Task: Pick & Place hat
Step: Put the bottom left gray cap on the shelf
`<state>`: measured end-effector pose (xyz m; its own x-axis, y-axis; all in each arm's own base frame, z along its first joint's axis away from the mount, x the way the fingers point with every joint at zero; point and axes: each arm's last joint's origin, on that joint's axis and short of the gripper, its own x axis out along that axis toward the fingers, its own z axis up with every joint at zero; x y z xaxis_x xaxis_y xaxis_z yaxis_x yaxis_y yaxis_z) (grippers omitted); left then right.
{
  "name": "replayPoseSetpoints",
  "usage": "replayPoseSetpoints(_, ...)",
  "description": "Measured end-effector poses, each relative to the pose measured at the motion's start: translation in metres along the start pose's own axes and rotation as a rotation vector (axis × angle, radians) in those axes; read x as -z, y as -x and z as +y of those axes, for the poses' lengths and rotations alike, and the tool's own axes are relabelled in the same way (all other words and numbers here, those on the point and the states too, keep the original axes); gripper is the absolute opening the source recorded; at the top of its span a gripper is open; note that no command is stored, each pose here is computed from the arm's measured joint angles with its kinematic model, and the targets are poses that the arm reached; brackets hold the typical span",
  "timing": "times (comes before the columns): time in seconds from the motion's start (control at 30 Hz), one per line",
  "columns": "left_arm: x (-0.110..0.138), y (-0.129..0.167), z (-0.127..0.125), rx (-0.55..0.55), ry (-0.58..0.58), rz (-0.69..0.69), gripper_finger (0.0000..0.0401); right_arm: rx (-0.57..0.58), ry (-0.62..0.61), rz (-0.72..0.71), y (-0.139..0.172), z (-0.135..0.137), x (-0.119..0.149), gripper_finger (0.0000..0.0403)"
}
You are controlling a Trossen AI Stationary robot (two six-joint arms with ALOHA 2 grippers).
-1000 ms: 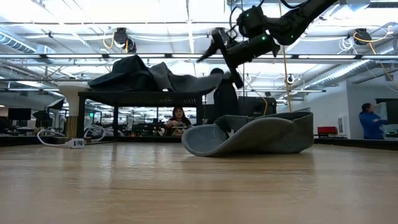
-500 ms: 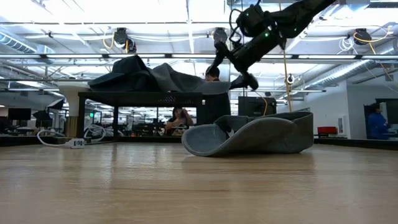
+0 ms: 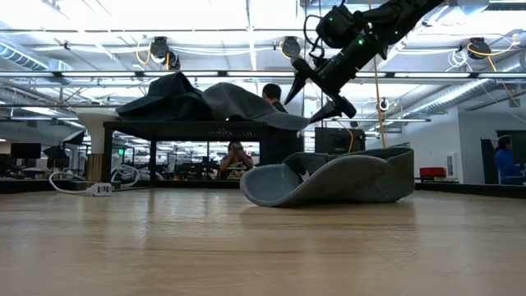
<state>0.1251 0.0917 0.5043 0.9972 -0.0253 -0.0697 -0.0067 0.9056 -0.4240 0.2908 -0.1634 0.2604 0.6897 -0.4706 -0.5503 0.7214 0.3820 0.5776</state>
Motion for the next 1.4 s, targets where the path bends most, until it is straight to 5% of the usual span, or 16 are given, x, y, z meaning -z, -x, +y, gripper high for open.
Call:
replayPoseSetpoints(0.17,0.000,0.000,0.000,0.000,0.000,0.000,0.0282,0.023,-0.043,0.049,-0.004,-0.011,0.007,0.0332)
replayPoseSetpoints(0.57,0.000,0.000,0.000,0.000,0.011,0.000,0.0282,-0.130,-0.024,0.046,-0.006,-0.013,0.009,0.0285)
replayPoseSetpoints(0.73,0.000,0.000,0.000,0.000,0.013,0.000,0.0282,-0.189,-0.018,0.108,-0.005,-0.011,0.011,0.0206)
replayPoseSetpoints(1.0,0.000,-0.001,0.002,-0.029,0.067,-0.009,0.0282,-0.267,-0.009,0.130,0.003,-0.004,0.008,0.0015)
replayPoseSetpoints(1.4,0.001,-0.031,0.029,-0.164,0.308,0.005,0.0282,-0.407,0.071,-0.025,0.093,0.011,-0.016,0.0003)
